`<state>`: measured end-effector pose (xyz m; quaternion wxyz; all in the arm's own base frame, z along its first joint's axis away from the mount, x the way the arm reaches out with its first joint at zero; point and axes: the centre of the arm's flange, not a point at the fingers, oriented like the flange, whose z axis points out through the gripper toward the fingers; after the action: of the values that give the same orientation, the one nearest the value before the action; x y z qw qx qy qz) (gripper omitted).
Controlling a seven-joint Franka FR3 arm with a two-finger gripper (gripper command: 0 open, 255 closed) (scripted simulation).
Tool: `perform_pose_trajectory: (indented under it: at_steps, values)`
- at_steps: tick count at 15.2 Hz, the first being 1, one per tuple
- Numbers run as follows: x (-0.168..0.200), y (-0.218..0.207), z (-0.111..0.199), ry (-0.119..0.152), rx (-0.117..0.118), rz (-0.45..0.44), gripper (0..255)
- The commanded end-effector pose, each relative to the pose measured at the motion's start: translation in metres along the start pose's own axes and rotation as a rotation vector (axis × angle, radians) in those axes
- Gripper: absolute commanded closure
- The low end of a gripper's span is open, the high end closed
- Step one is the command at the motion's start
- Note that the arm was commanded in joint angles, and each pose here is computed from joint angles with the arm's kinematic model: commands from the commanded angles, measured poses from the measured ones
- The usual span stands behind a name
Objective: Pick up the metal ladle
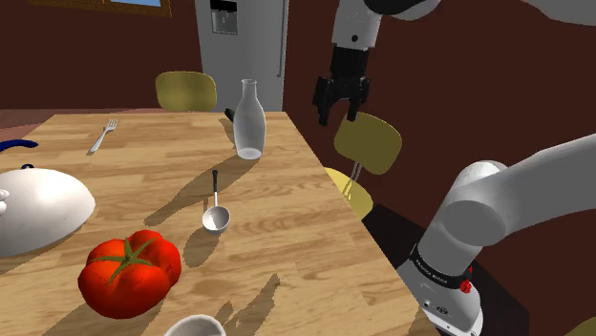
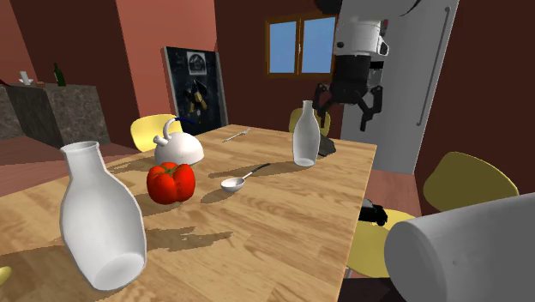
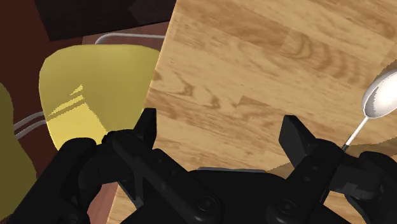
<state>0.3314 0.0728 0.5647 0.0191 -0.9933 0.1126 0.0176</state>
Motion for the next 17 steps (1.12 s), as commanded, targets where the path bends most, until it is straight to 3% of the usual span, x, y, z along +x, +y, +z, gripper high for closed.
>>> perform_pose_trajectory:
  at_steps: [1, 17]
  values:
    - [0.005, -0.021, 0.017, 0.004, 0.008, 0.026, 0]
    - [0.071, -0.181, 0.125, 0.026, 0.061, 0.217, 0]
